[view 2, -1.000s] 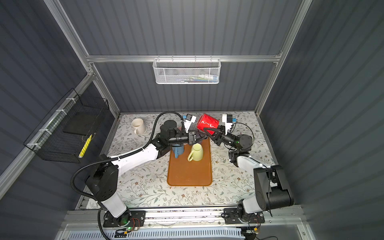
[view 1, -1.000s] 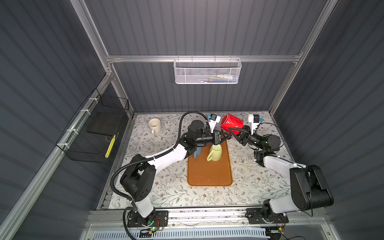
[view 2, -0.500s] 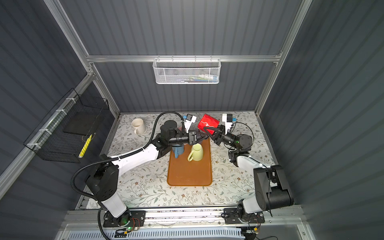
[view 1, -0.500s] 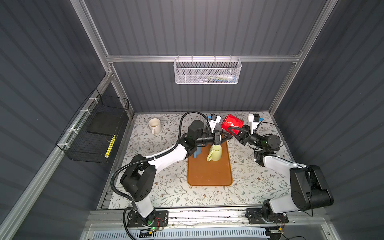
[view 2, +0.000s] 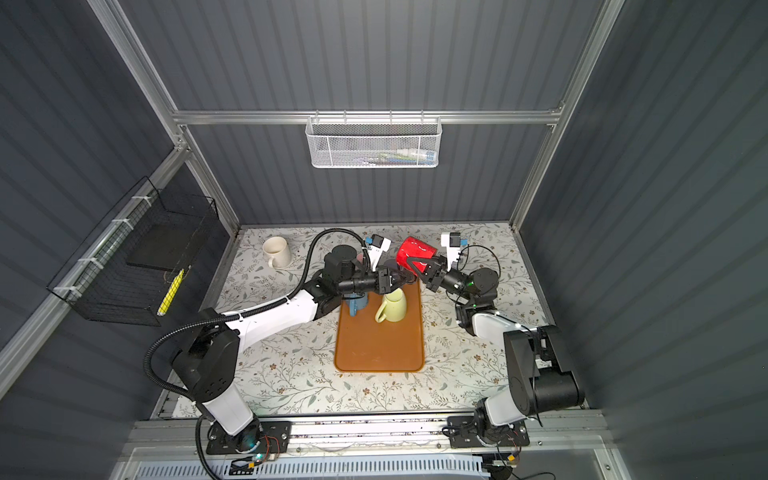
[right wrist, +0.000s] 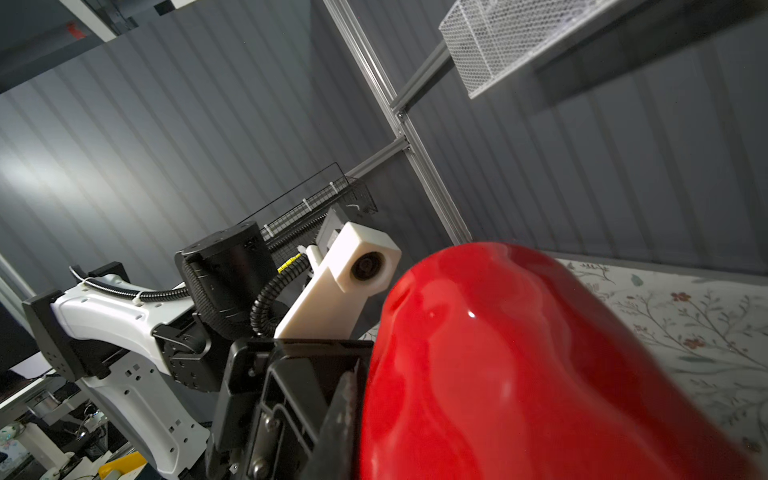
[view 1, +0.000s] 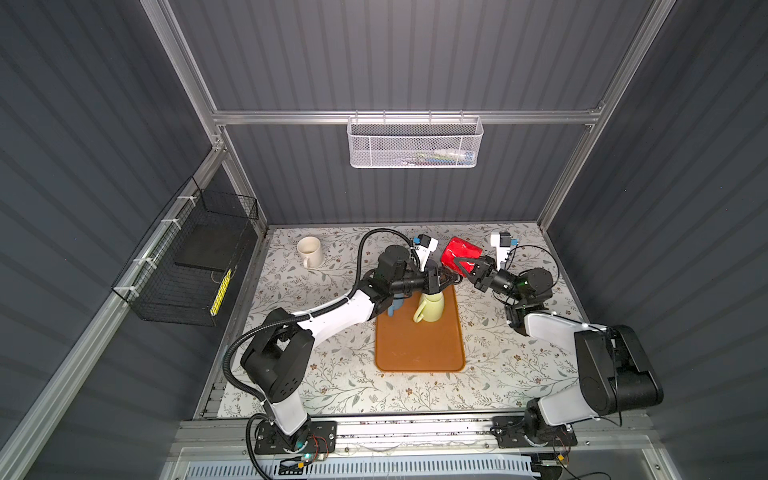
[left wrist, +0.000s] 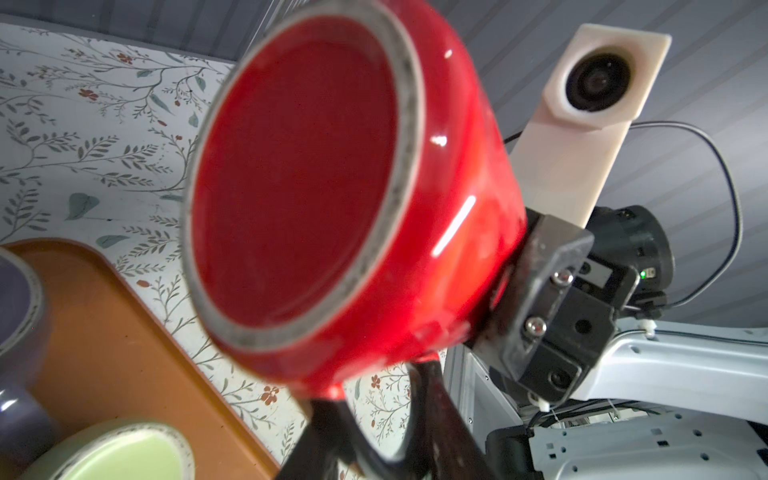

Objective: Turn the mug right side up
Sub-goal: 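Close the right gripper on the red mug while the left gripper releases, then carry the red mug with the right gripper beyond the tray, turning it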

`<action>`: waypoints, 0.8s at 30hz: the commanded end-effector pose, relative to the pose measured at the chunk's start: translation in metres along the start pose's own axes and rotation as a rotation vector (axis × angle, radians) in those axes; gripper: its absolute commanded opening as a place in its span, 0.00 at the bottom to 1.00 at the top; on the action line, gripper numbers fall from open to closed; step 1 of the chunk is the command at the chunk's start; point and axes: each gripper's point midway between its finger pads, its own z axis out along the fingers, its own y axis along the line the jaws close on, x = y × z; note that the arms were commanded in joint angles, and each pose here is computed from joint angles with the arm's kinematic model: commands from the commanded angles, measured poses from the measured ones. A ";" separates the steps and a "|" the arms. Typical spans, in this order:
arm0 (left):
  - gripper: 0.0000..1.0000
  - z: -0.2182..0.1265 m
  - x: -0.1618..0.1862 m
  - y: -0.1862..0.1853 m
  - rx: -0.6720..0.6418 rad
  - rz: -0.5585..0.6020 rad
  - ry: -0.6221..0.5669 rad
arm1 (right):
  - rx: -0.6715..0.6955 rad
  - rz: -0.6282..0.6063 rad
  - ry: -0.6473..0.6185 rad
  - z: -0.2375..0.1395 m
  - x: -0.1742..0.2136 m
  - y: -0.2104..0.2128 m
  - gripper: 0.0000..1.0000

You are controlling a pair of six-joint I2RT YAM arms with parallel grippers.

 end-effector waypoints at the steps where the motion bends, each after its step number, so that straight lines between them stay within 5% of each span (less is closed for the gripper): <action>1: 0.37 -0.015 -0.018 -0.011 -0.016 0.082 -0.049 | 0.065 -0.053 -0.013 -0.005 -0.006 -0.007 0.00; 13: 0.40 -0.028 -0.012 0.004 -0.136 0.123 -0.017 | 0.217 -0.005 0.119 -0.017 0.020 -0.036 0.00; 24: 0.40 -0.051 -0.010 0.026 -0.349 0.230 0.044 | 0.504 0.048 0.333 -0.045 0.031 -0.070 0.00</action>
